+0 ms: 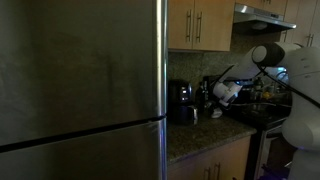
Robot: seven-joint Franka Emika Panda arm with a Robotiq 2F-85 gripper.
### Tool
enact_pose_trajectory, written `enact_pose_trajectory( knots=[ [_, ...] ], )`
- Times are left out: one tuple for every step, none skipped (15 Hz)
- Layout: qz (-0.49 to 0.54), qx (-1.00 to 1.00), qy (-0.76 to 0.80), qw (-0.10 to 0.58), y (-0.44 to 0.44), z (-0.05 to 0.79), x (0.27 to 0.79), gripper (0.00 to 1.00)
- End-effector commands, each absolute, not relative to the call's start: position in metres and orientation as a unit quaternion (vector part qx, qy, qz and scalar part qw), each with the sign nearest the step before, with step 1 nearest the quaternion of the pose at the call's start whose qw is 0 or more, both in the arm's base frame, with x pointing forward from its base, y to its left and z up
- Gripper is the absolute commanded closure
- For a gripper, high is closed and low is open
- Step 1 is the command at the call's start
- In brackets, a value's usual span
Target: Move the jar to the back of the counter
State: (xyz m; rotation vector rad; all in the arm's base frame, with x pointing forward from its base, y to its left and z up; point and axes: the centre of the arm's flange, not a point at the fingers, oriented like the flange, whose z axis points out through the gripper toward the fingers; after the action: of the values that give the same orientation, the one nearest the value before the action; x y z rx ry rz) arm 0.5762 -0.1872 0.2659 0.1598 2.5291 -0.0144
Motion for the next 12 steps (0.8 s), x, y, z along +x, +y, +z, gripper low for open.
enact_pose_trajectory(
  knots=[
    [-0.019,0.059,0.943,0.326,-0.189,0.266,0.580,0.56],
    [-0.023,0.059,0.934,0.352,-0.191,0.265,0.580,0.56],
    [-0.029,0.060,0.924,0.377,-0.193,0.264,0.579,0.56],
    [-0.036,0.060,0.916,0.394,-0.193,0.262,0.576,0.56],
    [-0.043,0.060,0.909,0.411,-0.192,0.263,0.574,0.56],
    [-0.053,0.055,0.901,0.427,-0.192,0.266,0.573,0.56],
    [-0.061,0.048,0.897,0.436,-0.196,0.266,0.569,0.56],
    [-0.069,0.044,0.893,0.443,-0.203,0.265,0.565,0.56],
    [-0.076,0.040,0.891,0.445,-0.209,0.264,0.563,0.56],
    [-0.083,0.042,0.893,0.441,-0.217,0.264,0.563,0.56],
    [-0.081,0.050,0.896,0.434,-0.225,0.264,0.563,0.56],
    [-0.075,0.046,0.900,0.428,-0.212,0.315,0.605,0.56]
  ],
)
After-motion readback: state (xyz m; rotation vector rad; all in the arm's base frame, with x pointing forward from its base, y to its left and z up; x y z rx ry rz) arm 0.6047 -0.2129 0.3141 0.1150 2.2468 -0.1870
